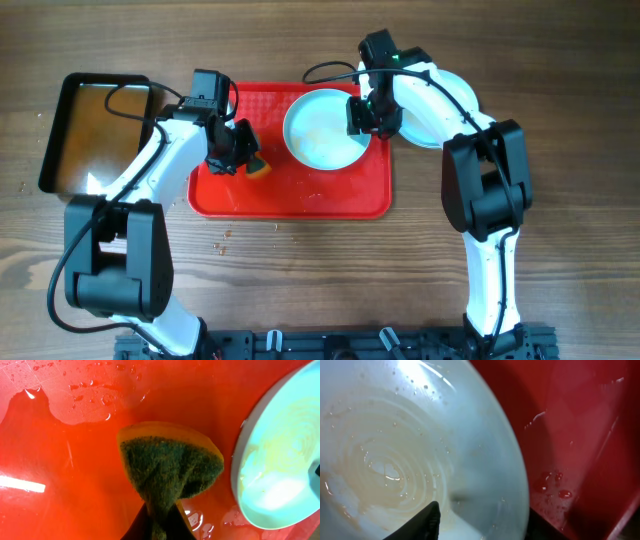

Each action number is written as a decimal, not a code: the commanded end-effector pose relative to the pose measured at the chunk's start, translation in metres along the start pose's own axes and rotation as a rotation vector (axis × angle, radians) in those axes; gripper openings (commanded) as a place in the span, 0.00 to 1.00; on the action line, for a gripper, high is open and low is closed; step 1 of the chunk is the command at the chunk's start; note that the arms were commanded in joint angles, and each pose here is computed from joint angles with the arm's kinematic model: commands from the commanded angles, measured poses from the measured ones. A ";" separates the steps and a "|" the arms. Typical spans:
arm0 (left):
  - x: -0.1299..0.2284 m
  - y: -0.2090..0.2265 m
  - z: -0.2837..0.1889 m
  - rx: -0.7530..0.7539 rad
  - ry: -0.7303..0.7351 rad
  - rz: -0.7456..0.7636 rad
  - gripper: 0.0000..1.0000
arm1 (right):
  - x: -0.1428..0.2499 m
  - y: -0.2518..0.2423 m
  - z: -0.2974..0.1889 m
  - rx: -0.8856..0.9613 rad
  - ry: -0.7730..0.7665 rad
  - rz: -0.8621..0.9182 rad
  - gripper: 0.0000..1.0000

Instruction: Clean dirty plates on tray and stack at the side

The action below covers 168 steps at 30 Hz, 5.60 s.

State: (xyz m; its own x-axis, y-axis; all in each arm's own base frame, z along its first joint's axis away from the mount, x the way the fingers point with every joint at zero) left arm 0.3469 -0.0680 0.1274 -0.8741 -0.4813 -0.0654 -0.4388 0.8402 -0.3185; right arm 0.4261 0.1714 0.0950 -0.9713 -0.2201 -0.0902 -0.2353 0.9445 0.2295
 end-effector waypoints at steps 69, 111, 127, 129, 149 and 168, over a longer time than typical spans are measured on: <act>-0.032 -0.001 -0.022 0.022 -0.204 0.049 0.04 | 0.024 -0.043 -0.122 -0.185 -0.267 0.036 1.00; -0.022 0.136 -0.227 0.279 -0.494 -0.502 1.00 | 0.200 0.059 -0.239 0.010 -0.395 -0.181 1.00; -0.022 0.137 -0.227 0.279 -0.493 -0.502 1.00 | 0.218 0.050 -0.225 0.002 -0.384 0.139 1.00; -0.022 0.137 -0.227 0.279 -0.492 -0.502 1.00 | 0.216 0.049 -0.222 0.025 -0.375 0.069 1.00; -0.022 0.137 -0.227 0.279 -0.492 -0.502 1.00 | 0.287 -0.040 -0.138 -0.135 -1.222 0.039 1.00; -0.022 0.137 -0.227 0.279 -0.492 -0.502 1.00 | 0.292 -0.081 -0.130 0.409 -1.487 -0.046 1.00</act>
State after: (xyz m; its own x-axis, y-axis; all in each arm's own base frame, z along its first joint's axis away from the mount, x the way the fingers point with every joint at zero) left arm 0.2586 0.1150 0.2971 -0.3548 -0.9035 -0.2405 -0.6457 0.4228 -0.6359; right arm 0.1573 0.0010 0.1801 0.0211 0.1638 -0.9863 -0.0255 0.9863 0.1632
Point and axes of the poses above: each gripper's point midway between its finger pads, its own z axis out along the fingers, its own y axis along the line the jaws close on, x = y × z, the point moved 9 cm from there along -z, back along the fingers, and after that the axes turned 6 degrees about -z, right-handed, at the moved point
